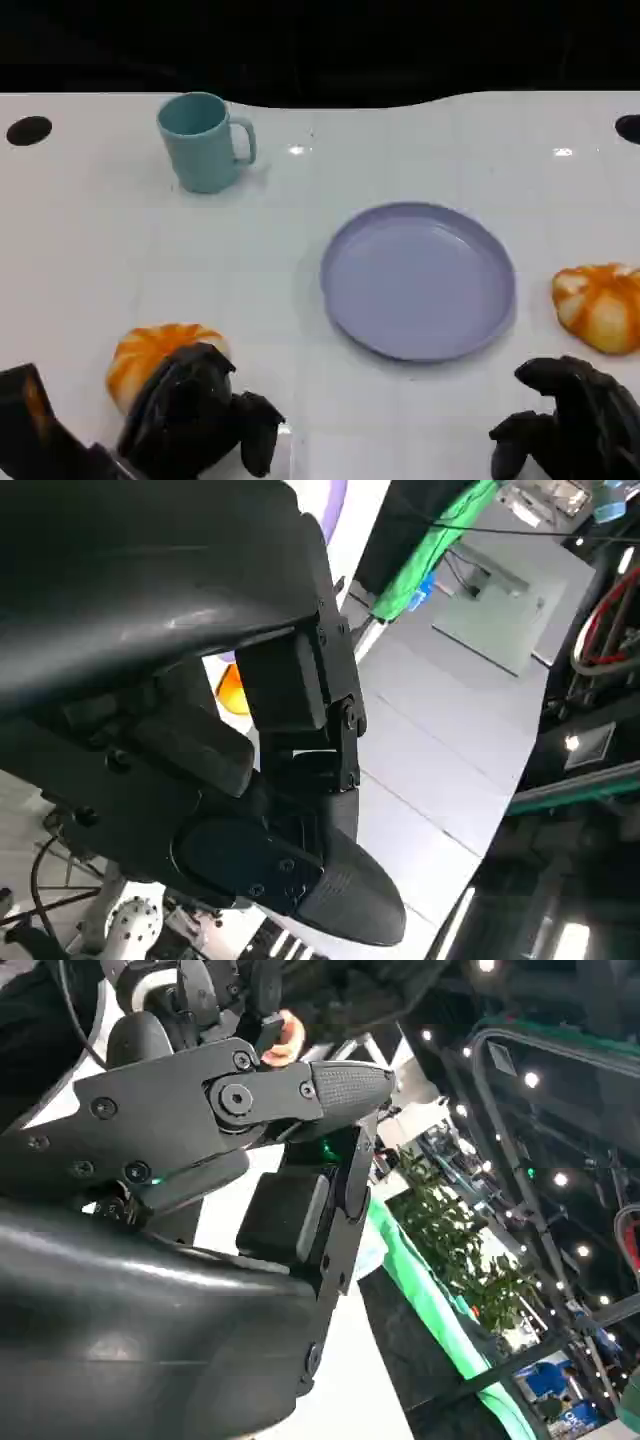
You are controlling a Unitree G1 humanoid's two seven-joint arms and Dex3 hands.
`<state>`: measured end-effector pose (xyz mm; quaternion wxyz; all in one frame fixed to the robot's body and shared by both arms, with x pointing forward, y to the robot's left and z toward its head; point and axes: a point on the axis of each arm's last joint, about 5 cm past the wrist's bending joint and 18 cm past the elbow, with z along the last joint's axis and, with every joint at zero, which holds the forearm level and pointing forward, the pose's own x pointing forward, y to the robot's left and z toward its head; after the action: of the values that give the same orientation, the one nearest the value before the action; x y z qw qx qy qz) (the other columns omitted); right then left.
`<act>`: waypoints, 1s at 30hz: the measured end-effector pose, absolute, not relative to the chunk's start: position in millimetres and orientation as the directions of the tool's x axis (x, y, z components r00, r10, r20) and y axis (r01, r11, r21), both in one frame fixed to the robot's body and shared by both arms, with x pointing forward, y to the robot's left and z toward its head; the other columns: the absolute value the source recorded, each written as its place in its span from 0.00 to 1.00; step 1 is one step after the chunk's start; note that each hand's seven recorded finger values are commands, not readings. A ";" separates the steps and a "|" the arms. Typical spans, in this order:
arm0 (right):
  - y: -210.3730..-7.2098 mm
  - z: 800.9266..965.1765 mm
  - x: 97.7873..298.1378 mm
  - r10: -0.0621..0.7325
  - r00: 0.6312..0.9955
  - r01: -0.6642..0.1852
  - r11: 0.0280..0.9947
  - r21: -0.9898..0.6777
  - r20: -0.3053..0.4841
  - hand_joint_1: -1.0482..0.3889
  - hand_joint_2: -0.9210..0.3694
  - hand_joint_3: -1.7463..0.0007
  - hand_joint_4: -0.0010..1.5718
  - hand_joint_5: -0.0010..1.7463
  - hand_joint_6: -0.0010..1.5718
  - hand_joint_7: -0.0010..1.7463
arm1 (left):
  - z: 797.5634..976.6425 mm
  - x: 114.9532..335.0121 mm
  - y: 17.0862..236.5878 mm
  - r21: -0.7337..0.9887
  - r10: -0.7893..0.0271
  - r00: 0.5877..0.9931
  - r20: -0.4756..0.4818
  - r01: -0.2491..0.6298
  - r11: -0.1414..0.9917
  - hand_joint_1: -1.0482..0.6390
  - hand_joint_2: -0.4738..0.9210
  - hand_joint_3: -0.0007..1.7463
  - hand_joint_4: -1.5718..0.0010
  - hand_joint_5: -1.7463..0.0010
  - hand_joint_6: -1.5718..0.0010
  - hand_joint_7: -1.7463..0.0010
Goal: Grasp the bread from the table and place it into the plate.
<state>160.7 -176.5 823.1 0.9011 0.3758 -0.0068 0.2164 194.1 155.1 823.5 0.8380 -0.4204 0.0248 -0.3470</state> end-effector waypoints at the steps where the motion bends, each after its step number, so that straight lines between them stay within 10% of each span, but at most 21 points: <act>1: -176.5 823.3 160.5 0.384 0.906 -0.395 0.625 0.674 0.175 0.31 0.00 0.83 1.00 0.35 1.00 0.14 | 823.9 194.2 155.1 -0.720 -0.602 0.758 0.252 0.563 0.407 0.00 0.86 0.01 0.01 0.52 0.00 0.73; 15: -176.9 823.9 160.1 0.384 0.906 -0.396 0.626 0.672 0.176 0.31 0.00 0.83 1.00 0.35 1.00 0.14 | 824.2 194.2 153.6 -0.711 -0.602 0.756 0.258 0.570 0.411 0.00 0.86 0.00 0.01 0.55 0.00 0.79; 21: -176.8 824.0 160.3 0.381 0.909 -0.391 0.629 0.672 0.172 0.31 0.00 0.83 1.00 0.35 1.00 0.15 | 826.7 195.3 156.7 -0.665 -0.603 0.756 0.254 0.589 0.459 0.00 0.90 0.01 0.01 0.71 0.01 0.92; 30: -176.9 824.6 161.5 0.382 0.908 -0.393 0.629 0.670 0.174 0.32 0.00 0.83 1.00 0.35 1.00 0.14 | 863.3 203.0 173.4 -0.142 -0.601 0.761 0.242 0.641 0.754 0.00 1.00 0.10 0.31 0.57 0.28 1.00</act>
<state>161.5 -176.9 824.6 0.9025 0.3732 -0.0074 0.2148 203.0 173.4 863.3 0.9322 -0.1087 -0.0911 -0.3331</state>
